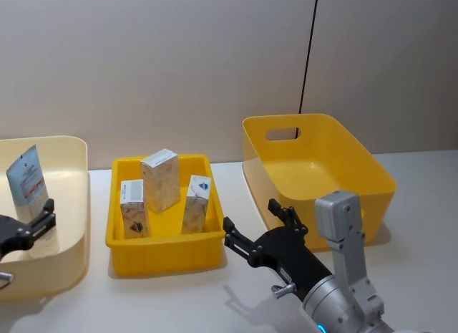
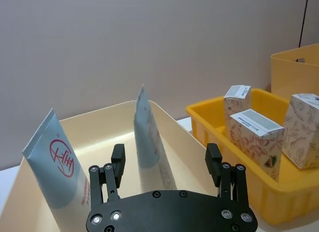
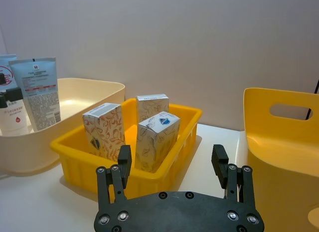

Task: Bimanual collaborative sorting of washing and personal care products

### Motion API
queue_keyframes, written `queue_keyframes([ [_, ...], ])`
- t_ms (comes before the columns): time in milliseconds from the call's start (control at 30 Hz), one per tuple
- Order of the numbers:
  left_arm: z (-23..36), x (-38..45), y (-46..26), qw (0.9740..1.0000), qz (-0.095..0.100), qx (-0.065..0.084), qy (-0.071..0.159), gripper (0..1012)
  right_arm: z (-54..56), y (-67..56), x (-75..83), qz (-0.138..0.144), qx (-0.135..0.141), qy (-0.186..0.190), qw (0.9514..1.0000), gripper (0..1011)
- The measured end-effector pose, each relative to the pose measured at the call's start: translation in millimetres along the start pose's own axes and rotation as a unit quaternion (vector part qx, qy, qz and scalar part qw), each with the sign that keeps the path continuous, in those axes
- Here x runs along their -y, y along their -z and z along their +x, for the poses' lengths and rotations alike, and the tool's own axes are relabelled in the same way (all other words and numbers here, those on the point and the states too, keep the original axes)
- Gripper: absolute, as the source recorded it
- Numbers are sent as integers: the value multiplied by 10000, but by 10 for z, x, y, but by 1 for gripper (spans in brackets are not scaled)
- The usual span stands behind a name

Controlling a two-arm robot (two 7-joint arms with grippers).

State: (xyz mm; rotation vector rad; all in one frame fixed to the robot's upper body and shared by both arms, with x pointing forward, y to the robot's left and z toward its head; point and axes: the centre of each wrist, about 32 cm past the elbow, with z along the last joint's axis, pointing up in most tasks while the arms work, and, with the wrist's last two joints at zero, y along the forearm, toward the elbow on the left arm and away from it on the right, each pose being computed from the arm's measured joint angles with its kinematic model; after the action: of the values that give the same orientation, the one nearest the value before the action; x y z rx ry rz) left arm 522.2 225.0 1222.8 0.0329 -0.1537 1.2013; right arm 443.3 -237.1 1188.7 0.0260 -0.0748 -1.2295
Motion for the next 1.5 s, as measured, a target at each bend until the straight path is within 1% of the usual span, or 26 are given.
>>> queue_keyframes([
  [100, 68, 38, -4, 9999, 47, -151, 0, 1003, 0, 0, 0, 0, 0, 0, 10000, 1001],
  [200, 108, 61, -1, 9997, 83, -244, 14, 1003, 0, 0, 0, 0, 0, 0, 10000, 1001],
  [233, 132, 77, 2, 9995, 104, -304, 25, 1003, 0, 0, 0, 0, 0, 0, 10000, 1001],
  [267, 132, 77, 2, 9995, 104, -304, 25, 1003, 0, 0, 0, 0, 0, 0, 10000, 1001],
  [300, 172, 105, 5, 9991, 130, -399, 45, 1004, 0, 0, 0, 0, 0, 0, 10000, 1001],
  [433, 221, 141, 15, 9984, 170, -529, 96, 1003, 0, 0, 0, 0, 0, 0, 10000, 1001],
  [467, 246, 164, 21, 9980, 187, -598, 127, 1004, 0, 0, 0, 0, 0, 0, 10000, 1001],
  [567, 274, 195, 32, 9973, 209, -681, 173, 1003, 0, 0, 0, 0, 0, 0, 10000, 1001],
  [600, 295, 220, 39, 9968, 222, -735, 205, 1003, 0, 0, 0, 0, 0, 0, 10000, 1001],
  [667, 310, 243, 46, 9964, 233, -780, 230, 1003, 0, 0, 0, 0, 0, 0, 10000, 1001],
  [700, 324, 267, 57, 9960, 248, -824, 254, 1003, 0, 0, 0, 0, 0, 0, 10000, 1001],
  [767, 333, 289, 60, 9956, 251, -859, 276, 1003, 0, 0, 0, 0, 0, 0, 10000, 1001],
  [900, 354, 357, 78, 9947, 267, -940, 328, 1003, 0, 0, 0, 0, 1, 0, 10000, 1001],
  [1100, 363, 433, 87, 9942, 240, -989, 354, 1003, 0, 0, 0, 0, 0, 0, 10000, 1001],
  [1167, 364, 474, 90, 9941, 227, -1006, 349, 1003, 0, 0, 0, 0, 0, 0, 10000, 1001],
  [1300, 362, 512, 91, 9940, 216, -1015, 350, 1003, 0, 0, 0, 0, 0, 0, 10000, 1001],
  [1400, 363, 529, 93, 9940, 212, -1016, 348, 966, 0, 0, 0, 0, 0, 0, 10000, 1001],
  [1500, 362, 551, 93, 9940, 206, -1016, 348, 885, 0, 0, 0, 1, 0, 0, 10000, 1001],
])
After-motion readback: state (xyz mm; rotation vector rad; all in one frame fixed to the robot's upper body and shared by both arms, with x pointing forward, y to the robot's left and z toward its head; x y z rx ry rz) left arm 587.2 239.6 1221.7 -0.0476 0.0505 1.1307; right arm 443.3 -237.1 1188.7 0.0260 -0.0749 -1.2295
